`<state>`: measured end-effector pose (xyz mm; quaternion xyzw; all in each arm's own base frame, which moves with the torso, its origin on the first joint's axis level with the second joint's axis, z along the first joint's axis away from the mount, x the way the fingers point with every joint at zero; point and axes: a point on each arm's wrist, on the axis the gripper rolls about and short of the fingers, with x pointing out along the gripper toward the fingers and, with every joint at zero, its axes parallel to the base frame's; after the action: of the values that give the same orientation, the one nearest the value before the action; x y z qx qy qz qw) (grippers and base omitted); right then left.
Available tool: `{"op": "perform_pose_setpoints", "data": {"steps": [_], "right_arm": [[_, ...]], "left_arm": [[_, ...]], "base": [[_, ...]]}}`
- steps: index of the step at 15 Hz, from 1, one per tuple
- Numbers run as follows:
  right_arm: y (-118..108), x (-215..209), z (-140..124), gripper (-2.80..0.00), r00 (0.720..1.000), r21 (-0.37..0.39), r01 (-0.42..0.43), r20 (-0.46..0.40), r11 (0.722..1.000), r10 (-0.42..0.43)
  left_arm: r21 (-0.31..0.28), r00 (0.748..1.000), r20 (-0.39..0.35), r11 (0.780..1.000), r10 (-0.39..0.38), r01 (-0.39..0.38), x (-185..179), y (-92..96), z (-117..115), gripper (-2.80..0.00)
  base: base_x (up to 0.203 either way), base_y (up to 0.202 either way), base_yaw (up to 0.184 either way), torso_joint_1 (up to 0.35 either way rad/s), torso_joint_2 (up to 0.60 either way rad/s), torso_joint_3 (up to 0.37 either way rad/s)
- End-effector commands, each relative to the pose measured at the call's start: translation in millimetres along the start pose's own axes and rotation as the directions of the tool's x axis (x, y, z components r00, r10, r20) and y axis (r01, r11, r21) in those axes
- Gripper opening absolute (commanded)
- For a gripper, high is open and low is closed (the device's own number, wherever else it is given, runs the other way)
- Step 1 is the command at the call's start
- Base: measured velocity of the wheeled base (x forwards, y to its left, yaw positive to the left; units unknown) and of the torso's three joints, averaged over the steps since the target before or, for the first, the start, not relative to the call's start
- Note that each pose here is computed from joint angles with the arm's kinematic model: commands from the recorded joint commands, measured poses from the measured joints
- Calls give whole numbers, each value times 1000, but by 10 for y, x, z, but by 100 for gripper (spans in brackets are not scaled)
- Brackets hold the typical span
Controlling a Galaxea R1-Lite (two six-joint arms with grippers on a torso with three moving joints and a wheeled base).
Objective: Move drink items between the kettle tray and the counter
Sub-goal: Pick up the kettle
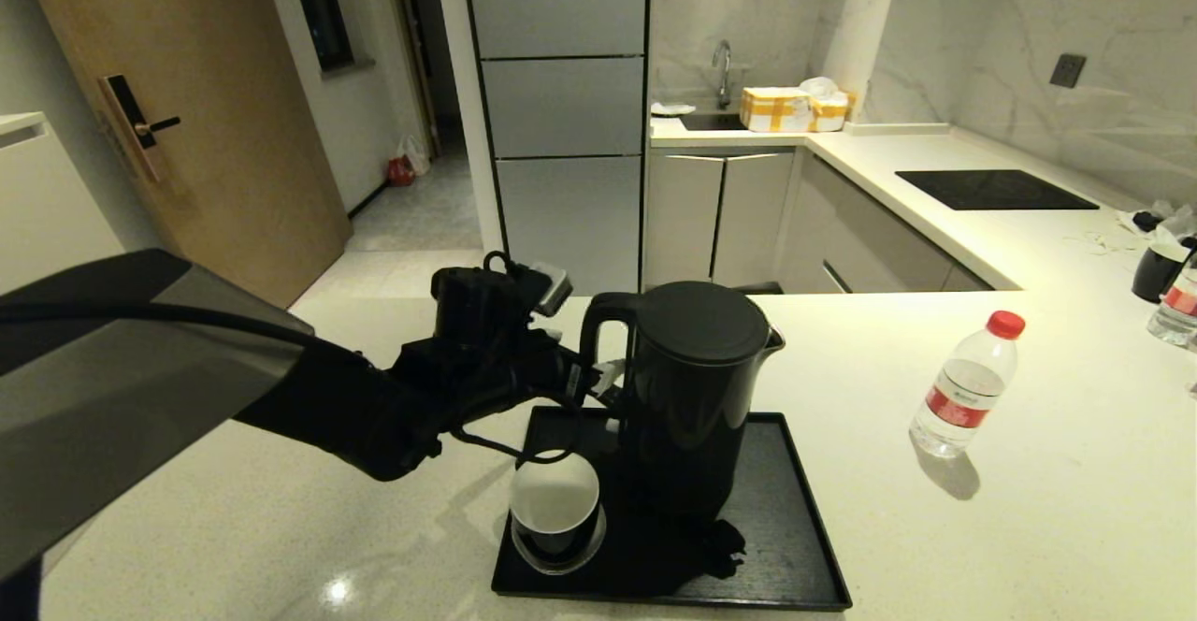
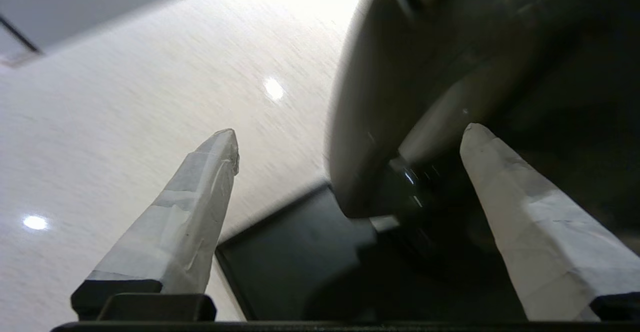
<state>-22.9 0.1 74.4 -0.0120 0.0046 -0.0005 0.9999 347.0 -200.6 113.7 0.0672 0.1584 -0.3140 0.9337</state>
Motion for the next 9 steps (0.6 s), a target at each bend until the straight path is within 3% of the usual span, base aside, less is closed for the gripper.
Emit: {"op": "perform_pose_setpoints", "data": {"steps": [1, 5, 9], "right_arm": [[0, 3, -8, -280, 1000, 0, -1, -5, 1000, 1], [0, 3, -8, -280, 1000, 0, -1, -5, 1000, 1], [0, 2, -4, -280, 1000, 0, -1, -3, 1000, 1]], "left_arm": [[4, 999, 17, 999, 37, -37, 109, 14, -117, 0], [4, 999, 5, 999, 44, -44, 140, 16, -176, 0], [38, 995, 4, 994, 103, -103, 276, 36, -234, 0]], "base": [[0, 0, 0, 0, 0, 0], [0, 0, 0, 0, 0, 0], [0, 0, 0, 0, 0, 0]]}}
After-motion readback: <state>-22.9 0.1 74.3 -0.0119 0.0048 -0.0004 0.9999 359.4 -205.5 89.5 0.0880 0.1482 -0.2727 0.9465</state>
